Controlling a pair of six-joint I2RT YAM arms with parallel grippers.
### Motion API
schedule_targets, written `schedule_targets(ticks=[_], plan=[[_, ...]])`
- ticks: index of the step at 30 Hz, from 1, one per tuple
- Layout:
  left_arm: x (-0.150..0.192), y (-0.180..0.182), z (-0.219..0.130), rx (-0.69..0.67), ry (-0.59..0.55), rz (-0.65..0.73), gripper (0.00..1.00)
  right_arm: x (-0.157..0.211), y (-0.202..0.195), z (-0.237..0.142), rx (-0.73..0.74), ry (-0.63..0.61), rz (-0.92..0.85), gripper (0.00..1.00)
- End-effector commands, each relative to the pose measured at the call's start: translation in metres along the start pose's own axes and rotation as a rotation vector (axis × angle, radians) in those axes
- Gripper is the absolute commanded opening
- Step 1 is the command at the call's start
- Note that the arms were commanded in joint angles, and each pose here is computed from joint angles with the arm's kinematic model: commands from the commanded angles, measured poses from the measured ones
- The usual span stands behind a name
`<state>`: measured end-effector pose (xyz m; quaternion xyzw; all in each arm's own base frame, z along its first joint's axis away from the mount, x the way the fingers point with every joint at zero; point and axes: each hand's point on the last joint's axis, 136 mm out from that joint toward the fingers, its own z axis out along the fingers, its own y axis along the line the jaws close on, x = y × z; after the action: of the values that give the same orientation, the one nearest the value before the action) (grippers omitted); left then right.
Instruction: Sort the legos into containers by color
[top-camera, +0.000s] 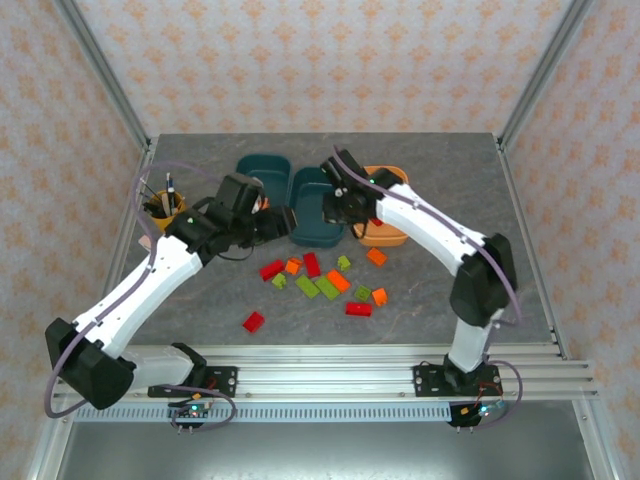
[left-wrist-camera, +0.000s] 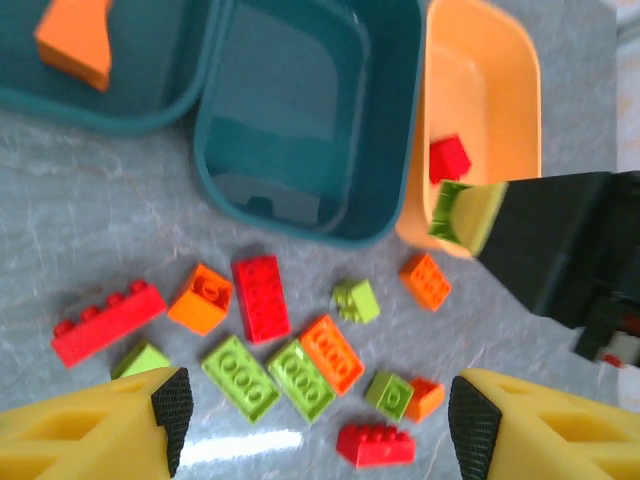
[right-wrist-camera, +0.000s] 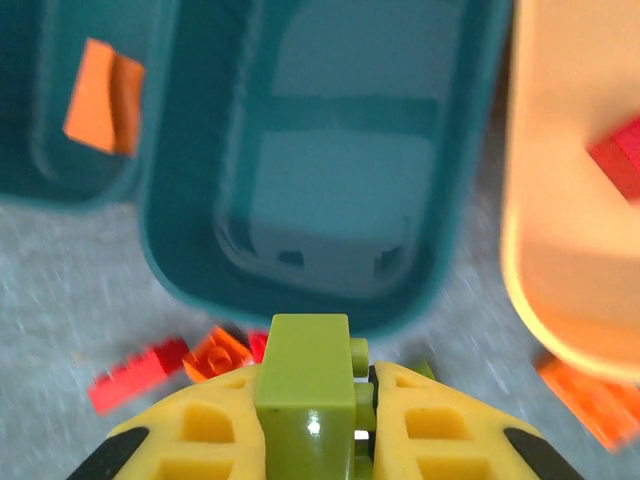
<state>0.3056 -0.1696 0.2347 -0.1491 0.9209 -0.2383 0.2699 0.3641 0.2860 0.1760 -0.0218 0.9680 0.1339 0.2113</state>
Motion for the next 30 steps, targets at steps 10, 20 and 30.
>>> schedule_targets(ticks=[10, 20, 30], plan=[[-0.064, 0.009, 0.018, -0.025, -0.062, -0.092, 0.72, -0.032, -0.006, 0.126, 0.19, 0.121, 0.027, 0.2], [-0.026, 0.047, 0.026, -0.133, 0.026, -0.092, 0.7, -0.04, 0.009, 0.118, 0.127, 0.121, 0.008, 0.47], [0.027, 0.052, 0.063, -0.243, 0.284, 0.485, 0.63, -0.037, 0.021, 0.001, -0.076, -0.11, 0.023, 0.48]])
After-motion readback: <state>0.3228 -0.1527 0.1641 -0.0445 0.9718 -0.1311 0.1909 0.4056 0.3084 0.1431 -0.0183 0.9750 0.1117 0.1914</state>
